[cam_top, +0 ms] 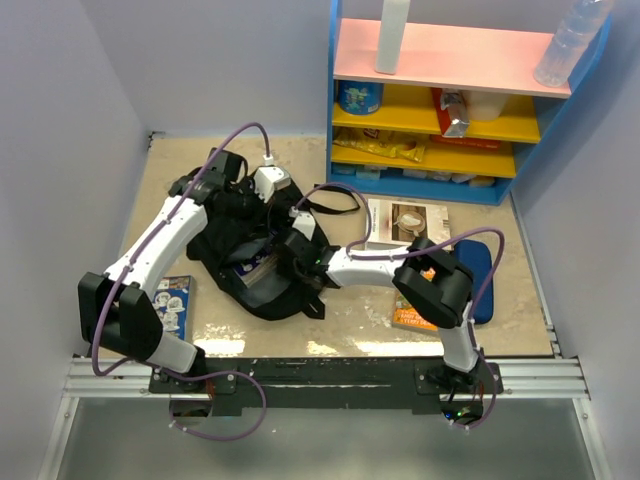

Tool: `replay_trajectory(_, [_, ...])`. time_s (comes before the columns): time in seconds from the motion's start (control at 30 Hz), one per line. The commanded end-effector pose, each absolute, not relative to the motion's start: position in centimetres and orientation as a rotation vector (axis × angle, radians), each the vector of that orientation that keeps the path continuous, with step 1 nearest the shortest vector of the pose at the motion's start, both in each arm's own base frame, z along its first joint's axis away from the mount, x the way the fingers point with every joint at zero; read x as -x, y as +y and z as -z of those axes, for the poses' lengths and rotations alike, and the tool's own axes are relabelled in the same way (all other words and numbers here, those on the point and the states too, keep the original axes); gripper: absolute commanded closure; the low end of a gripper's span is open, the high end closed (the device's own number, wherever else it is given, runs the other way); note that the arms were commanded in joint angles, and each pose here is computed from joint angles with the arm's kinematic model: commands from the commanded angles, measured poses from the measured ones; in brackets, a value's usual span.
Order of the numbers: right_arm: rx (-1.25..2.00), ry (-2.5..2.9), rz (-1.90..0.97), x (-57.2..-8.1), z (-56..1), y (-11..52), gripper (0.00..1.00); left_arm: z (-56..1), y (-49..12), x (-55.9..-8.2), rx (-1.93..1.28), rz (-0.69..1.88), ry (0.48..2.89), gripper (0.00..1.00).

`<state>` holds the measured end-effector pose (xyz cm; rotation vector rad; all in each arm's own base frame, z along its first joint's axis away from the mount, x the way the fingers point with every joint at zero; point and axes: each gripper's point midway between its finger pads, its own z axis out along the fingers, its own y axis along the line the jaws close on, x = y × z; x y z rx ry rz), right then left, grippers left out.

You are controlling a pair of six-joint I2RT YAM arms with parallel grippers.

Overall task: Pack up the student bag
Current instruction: Place the book in the student bag.

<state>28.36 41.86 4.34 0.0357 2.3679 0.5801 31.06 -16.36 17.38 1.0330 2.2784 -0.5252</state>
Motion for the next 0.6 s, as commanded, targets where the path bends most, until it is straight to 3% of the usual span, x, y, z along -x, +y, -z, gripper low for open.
replay_trajectory(0.0, [-0.061,2.109,-0.807,-32.5,-11.2,47.4,0.92,-19.3,-17.9,-32.4,-1.056,0.577,2.153,1.0])
replay_trajectory(0.13, [-0.018,2.042,-0.932,-33.0,-12.7,50.3,0.91,-19.0,-18.0,-32.3,-1.065,0.587,2.159,1.0])
replay_trajectory(0.23, [0.065,2.0,-1.045,-32.2,-12.7,51.9,0.83,-18.9,-18.0,-32.3,-1.072,0.584,2.159,1.0])
replay_trajectory(0.37, [0.006,2.009,-1.003,-32.4,-11.5,49.2,0.67,-18.8,-17.6,-32.3,-1.085,0.558,2.156,1.0])
replay_trajectory(0.57, [-0.002,2.079,-0.928,-32.2,-10.1,46.7,0.65,-17.6,-16.6,-32.9,-1.081,0.48,2.192,1.0])
